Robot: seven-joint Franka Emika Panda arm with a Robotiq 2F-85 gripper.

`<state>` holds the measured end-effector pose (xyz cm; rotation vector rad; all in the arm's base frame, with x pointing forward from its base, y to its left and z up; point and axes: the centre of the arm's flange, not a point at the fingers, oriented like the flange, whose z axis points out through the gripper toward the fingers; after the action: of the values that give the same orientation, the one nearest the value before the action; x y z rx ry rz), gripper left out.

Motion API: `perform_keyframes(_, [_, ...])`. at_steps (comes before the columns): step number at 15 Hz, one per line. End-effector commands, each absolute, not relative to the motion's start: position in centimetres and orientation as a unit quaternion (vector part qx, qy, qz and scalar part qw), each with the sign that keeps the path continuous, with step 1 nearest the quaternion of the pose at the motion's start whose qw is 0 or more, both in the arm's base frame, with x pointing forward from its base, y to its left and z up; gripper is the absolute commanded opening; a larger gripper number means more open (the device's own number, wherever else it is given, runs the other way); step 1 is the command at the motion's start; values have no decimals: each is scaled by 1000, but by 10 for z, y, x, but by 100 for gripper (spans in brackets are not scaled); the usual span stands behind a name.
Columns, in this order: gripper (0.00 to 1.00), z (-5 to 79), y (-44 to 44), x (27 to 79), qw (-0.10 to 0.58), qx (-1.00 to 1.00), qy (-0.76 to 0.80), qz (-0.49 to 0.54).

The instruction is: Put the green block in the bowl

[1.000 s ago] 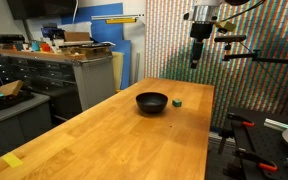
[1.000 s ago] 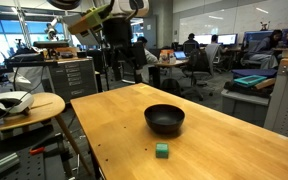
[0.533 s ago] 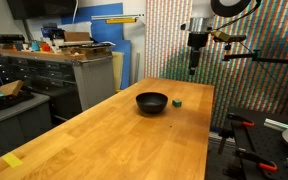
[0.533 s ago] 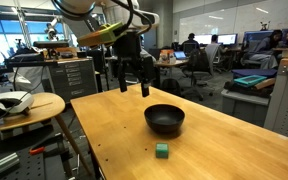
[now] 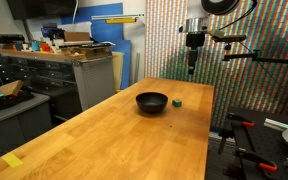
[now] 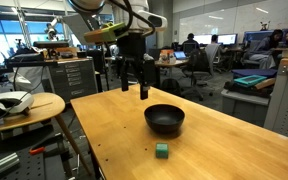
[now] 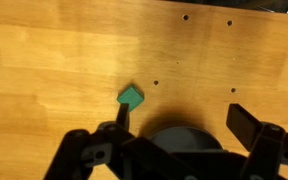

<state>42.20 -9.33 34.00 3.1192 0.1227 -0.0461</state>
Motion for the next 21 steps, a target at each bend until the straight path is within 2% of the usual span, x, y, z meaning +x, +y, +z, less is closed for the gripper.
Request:
perform_keyframes(1, [100, 340, -93, 422, 9, 999, 38, -15])
perform_keyframes(6, [100, 340, -90, 422, 15, 999, 49, -14])
perform_keyframes(13, [100, 311, -69, 424, 100, 982, 162, -2])
perform_keyframes(21, [100, 253, -81, 432, 76, 970, 232, 4])
